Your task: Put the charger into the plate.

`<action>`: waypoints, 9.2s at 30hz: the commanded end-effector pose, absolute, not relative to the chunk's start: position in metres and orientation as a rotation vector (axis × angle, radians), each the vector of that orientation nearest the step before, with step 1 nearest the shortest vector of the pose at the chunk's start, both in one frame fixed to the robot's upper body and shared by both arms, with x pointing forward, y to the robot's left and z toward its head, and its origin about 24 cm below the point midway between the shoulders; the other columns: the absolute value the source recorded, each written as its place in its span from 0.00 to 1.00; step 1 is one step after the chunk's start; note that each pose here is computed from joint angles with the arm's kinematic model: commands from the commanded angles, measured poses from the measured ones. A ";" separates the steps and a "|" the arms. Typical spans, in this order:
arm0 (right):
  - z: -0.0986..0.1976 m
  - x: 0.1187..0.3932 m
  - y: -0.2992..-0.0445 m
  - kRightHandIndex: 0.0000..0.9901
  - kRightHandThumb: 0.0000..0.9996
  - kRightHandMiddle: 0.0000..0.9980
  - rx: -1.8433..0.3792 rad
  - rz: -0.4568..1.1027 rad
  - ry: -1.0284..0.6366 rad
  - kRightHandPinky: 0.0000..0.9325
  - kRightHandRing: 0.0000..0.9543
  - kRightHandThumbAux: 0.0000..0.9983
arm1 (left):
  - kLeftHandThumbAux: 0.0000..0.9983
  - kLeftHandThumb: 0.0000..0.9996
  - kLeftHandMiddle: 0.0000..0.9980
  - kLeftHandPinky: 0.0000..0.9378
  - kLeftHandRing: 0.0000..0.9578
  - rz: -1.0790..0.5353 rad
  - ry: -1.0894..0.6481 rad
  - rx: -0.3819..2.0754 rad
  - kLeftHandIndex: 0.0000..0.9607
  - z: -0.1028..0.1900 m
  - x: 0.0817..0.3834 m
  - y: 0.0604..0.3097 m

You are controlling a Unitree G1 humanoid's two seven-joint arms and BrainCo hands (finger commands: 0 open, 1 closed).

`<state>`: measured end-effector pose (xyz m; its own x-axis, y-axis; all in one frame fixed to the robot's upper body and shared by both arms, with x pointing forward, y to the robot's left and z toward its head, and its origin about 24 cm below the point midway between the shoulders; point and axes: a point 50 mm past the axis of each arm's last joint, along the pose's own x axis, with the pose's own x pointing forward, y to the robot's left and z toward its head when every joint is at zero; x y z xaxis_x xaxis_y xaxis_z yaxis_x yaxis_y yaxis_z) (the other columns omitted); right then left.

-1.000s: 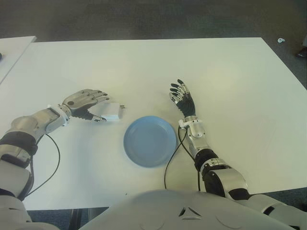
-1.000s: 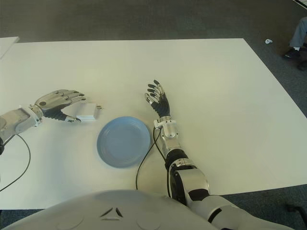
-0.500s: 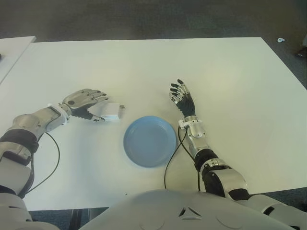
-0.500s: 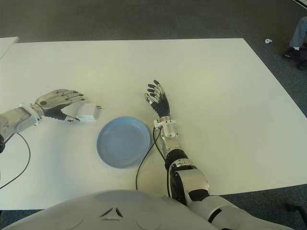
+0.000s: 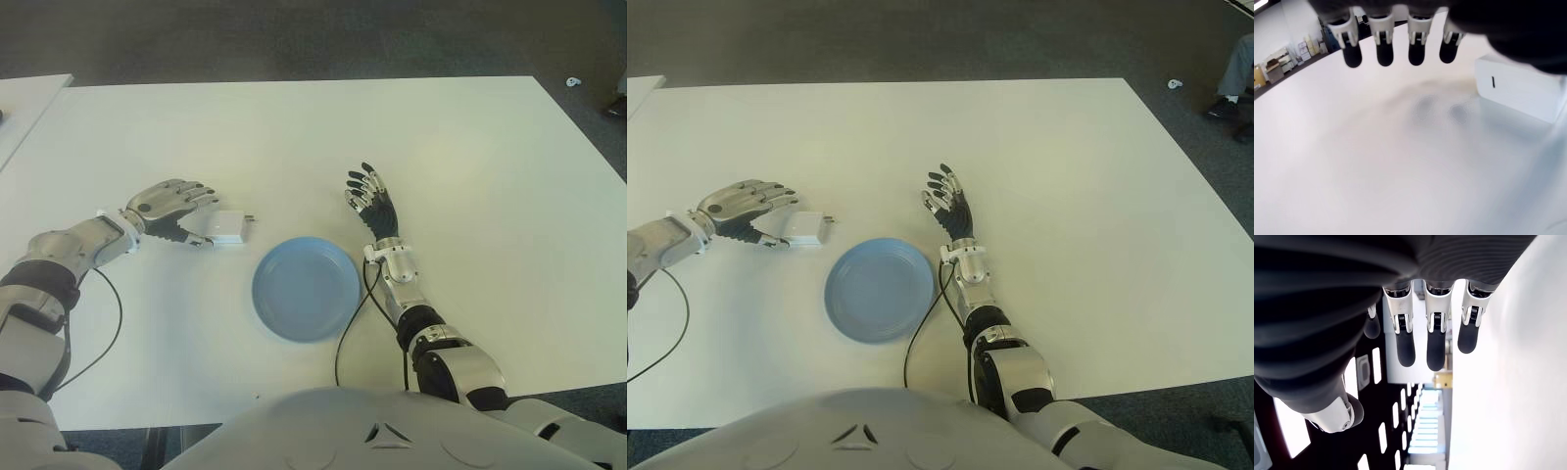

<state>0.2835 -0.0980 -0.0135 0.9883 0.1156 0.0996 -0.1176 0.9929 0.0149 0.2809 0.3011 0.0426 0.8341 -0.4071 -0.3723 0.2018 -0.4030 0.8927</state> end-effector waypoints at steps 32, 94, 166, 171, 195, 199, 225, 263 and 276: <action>-0.052 0.252 -0.092 0.03 0.19 0.21 0.043 0.086 0.105 0.20 0.22 0.71 | 0.23 0.27 0.00 0.00 0.00 -0.740 -0.153 2.084 0.00 0.039 0.285 0.289; -0.050 0.257 -0.085 0.02 0.15 0.17 0.030 0.091 0.115 0.13 0.16 0.67 | 0.25 0.20 0.02 0.00 0.00 -0.813 -0.143 2.108 0.00 0.063 0.272 0.261; -0.045 0.248 -0.072 0.05 0.13 0.21 0.043 0.074 0.089 0.18 0.21 0.66 | 0.35 0.28 0.10 0.00 0.06 -0.736 -0.147 1.732 0.04 0.039 0.278 0.269; -0.044 0.248 -0.071 0.05 0.13 0.22 0.045 0.068 0.088 0.18 0.21 0.66 | 0.35 0.29 0.09 0.00 0.05 -0.728 -0.137 1.708 0.04 0.039 0.278 0.268; -0.041 0.249 -0.068 0.06 0.14 0.23 0.046 0.062 0.081 0.20 0.24 0.66 | 0.35 0.37 0.07 0.06 0.04 -0.642 -0.040 1.562 0.00 0.032 0.272 0.261; -0.041 0.249 -0.068 0.06 0.14 0.23 0.047 0.061 0.082 0.20 0.24 0.66 | 0.35 0.38 0.07 0.08 0.05 -0.631 -0.034 1.556 0.00 0.031 0.271 0.260; -0.040 0.249 -0.068 0.06 0.16 0.23 0.047 0.061 0.077 0.21 0.24 0.65 | 0.36 0.38 0.13 0.16 0.11 -0.639 -0.052 1.542 0.02 0.025 0.264 0.263; -0.037 0.249 -0.068 0.05 0.16 0.24 0.055 0.062 0.075 0.23 0.25 0.65 | 0.34 0.41 0.12 0.17 0.12 -0.620 -0.085 1.552 0.02 0.010 0.265 0.265; -0.037 0.250 -0.067 0.05 0.16 0.23 0.058 0.062 0.080 0.23 0.24 0.65 | 0.35 0.43 0.10 0.15 0.10 -0.593 -0.075 1.536 0.02 0.007 0.265 0.266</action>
<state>0.2718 -0.0893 -0.0133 0.9957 0.0674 0.0640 -0.0658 0.9975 -0.0266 0.2684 0.2686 0.0161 0.8642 -0.4066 -0.2965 0.2903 -0.0784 0.9537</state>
